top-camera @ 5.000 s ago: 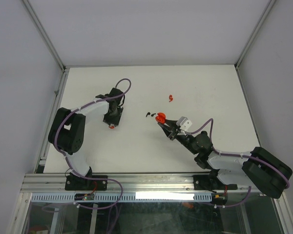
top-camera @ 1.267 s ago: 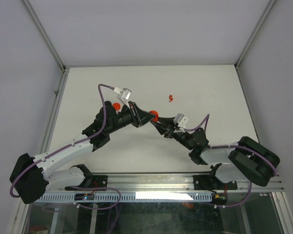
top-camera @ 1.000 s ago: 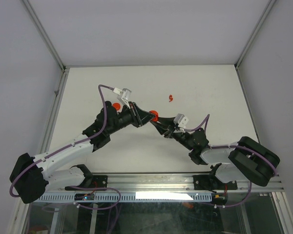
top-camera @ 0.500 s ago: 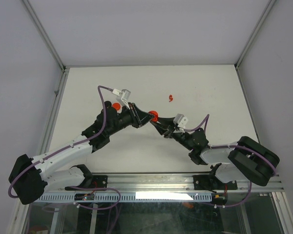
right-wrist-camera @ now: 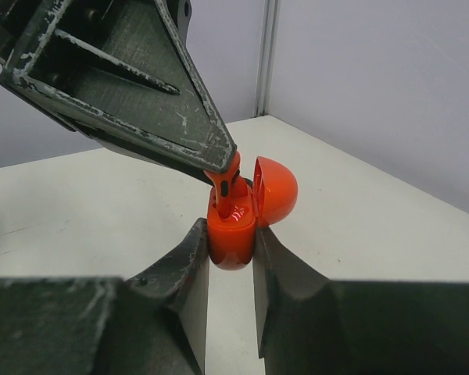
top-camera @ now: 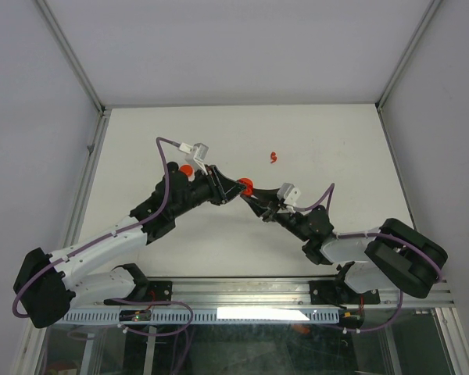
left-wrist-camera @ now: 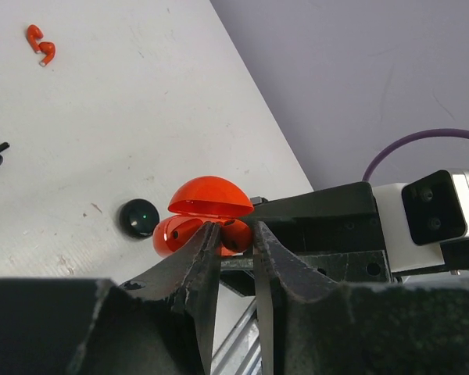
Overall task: Insert the wireless bluetooth earbuds into the charging case
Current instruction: Place the earbud in the charging case.
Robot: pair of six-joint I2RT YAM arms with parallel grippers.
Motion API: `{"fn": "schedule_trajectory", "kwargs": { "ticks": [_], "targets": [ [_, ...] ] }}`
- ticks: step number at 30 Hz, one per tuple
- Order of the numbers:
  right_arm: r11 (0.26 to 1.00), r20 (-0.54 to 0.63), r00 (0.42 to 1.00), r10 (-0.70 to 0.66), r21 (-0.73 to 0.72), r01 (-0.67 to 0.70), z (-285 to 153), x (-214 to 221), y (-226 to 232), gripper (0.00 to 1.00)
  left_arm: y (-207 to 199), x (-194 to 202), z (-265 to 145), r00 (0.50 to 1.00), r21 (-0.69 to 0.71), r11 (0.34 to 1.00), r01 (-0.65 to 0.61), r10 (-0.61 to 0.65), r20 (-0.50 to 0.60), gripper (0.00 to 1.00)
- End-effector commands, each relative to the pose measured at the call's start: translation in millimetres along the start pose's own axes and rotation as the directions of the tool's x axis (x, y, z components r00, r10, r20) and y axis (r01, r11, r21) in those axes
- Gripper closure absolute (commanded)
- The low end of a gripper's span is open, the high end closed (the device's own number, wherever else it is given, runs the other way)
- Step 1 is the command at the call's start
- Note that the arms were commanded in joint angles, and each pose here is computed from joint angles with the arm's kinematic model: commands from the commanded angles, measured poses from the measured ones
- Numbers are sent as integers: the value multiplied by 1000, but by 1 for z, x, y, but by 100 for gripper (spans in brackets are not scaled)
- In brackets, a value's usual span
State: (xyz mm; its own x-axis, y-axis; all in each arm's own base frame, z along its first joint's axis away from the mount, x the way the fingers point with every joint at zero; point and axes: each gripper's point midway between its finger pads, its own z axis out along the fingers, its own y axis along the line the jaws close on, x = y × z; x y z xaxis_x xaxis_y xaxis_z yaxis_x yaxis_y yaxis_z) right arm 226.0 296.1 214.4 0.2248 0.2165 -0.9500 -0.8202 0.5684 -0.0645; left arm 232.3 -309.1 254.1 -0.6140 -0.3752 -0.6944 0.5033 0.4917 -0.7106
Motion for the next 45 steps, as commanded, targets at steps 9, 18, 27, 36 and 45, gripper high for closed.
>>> {"fn": "schedule_trajectory", "kwargs": {
  "ticks": [9,18,27,36,45],
  "targets": [
    [1000,117,993,-24,20,22,5,-30,-3,100,-7,-17,-3,999,-26,1000,-14,15,39,65],
    [1000,105,994,-21,16,20,6,-25,-3,100,-17,-15,-4,1000,14,1000,-18,18,11,60],
    [1000,97,995,-22,23,20,6,-22,-4,100,-32,-8,-11,1000,74,997,-5,7,-26,60],
    [1000,92,996,-18,14,17,7,-19,-2,100,-50,0,-7,996,132,991,-38,48,-71,60],
    [1000,96,995,-14,7,13,6,-20,-1,100,-49,-3,6,993,112,990,-83,91,-74,59]
  ]
}}
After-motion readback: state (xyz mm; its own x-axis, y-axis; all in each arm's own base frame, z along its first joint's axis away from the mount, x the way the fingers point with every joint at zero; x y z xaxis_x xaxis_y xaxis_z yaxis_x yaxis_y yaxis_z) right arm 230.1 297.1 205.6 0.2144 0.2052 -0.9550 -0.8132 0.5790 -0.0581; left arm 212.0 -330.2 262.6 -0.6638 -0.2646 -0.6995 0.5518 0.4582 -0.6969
